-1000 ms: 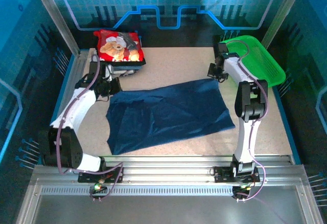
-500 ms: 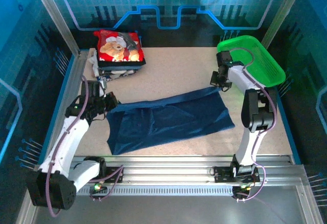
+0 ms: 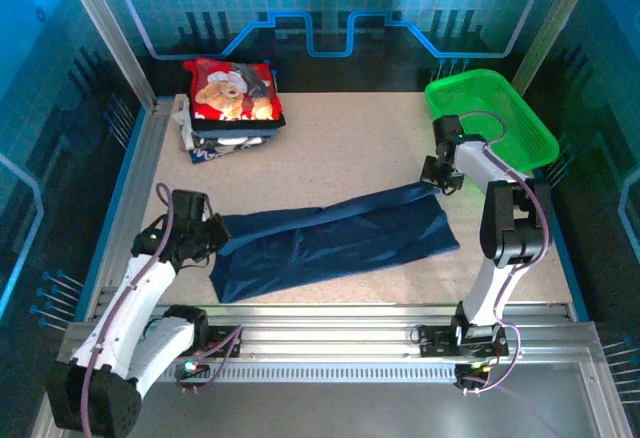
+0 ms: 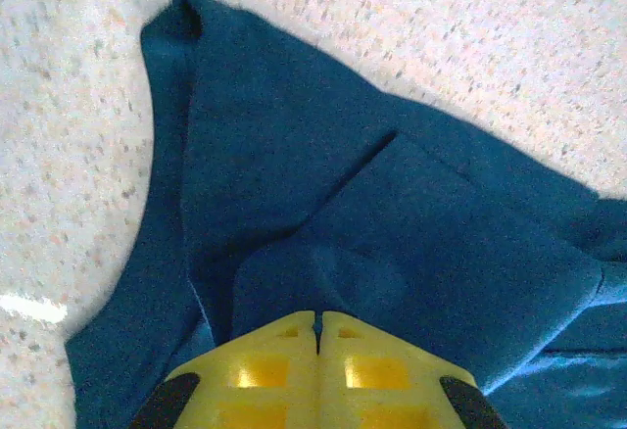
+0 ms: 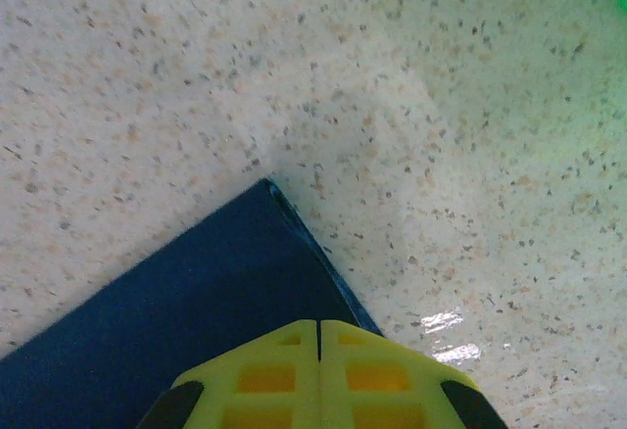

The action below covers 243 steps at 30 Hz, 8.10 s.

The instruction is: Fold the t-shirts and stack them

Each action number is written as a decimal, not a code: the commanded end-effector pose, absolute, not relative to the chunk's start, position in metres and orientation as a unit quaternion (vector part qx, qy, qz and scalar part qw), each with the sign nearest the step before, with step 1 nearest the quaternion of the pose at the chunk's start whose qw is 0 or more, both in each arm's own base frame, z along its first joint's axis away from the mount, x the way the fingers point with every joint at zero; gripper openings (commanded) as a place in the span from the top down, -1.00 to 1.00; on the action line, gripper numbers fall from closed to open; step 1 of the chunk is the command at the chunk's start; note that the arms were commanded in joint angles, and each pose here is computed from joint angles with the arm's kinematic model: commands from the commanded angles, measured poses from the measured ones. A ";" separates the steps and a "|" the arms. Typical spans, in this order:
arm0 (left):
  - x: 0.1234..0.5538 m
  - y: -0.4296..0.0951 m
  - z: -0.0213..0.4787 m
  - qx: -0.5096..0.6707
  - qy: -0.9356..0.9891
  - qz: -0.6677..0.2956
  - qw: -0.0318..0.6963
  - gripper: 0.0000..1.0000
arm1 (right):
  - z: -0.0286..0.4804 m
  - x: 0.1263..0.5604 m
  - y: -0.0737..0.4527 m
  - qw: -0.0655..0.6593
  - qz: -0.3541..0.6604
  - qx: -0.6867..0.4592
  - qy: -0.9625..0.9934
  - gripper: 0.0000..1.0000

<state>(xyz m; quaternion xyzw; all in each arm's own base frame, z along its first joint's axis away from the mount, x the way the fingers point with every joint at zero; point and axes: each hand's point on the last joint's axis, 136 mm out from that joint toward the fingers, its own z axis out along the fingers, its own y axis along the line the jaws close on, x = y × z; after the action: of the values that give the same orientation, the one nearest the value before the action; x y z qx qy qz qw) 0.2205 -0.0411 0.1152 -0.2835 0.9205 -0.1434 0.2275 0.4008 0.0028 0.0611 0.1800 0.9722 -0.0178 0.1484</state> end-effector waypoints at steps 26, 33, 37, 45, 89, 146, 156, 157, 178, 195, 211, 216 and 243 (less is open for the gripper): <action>0.158 -0.049 0.036 -0.345 0.928 -0.087 0.113 1.00 | 0.028 0.370 -0.017 0.102 -0.059 0.205 0.972 1.00; 0.162 -0.066 0.047 -0.321 0.932 -0.116 0.120 0.16 | 0.029 0.374 -0.014 0.100 -0.048 0.207 0.972 0.58; 0.186 -0.070 0.099 -0.296 0.925 -0.137 0.196 -0.20 | 0.048 0.380 -0.009 0.120 -0.029 0.207 0.971 -0.11; 0.232 -0.081 0.130 -0.205 0.954 -0.087 0.201 -0.44 | 0.115 0.377 0.041 0.205 0.099 0.118 0.967 -0.85; 0.252 -0.144 0.076 -0.035 0.986 -0.108 0.119 1.00 | 0.176 0.328 0.102 0.262 0.200 -0.004 0.944 -1.00; 0.125 -0.136 0.056 -0.270 0.941 -0.202 -0.016 0.49 | 0.058 0.329 0.172 0.058 0.145 -0.064 0.986 -0.93; 0.180 -0.100 0.084 -0.326 0.928 -0.134 0.120 0.38 | 0.040 0.340 0.170 0.031 0.127 -0.055 0.990 -0.90; 0.187 -0.096 0.082 -0.334 0.927 -0.122 0.121 0.32 | 0.040 0.341 0.171 0.032 0.126 -0.056 0.990 -0.90; 0.103 -0.137 0.040 -0.243 0.958 -0.097 -0.114 0.81 | 0.025 0.357 0.161 0.014 0.114 -0.030 0.993 -0.87; 0.235 -0.109 0.012 -0.278 0.958 -0.052 -0.052 0.70 | 0.012 0.354 0.108 -0.015 0.043 0.045 0.998 -0.79; 0.452 -0.124 0.004 -0.179 0.983 -0.033 0.010 0.69 | 0.017 0.282 0.066 -0.067 -0.018 0.065 0.995 -0.73; 0.518 -0.165 0.013 -0.171 0.977 -0.113 0.050 0.66 | 0.018 0.252 0.081 -0.085 0.019 0.075 0.993 -0.73; 0.680 -0.234 0.065 -0.213 0.807 -0.512 0.205 0.34 | 0.014 0.216 0.289 -0.080 0.187 0.222 0.954 -0.83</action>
<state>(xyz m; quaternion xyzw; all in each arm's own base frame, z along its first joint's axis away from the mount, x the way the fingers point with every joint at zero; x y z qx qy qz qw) 0.6626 -0.2385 0.0440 -0.2034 0.8426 -0.4629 0.1854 0.2168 0.2745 0.0266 0.1954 0.9572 0.1980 -0.0800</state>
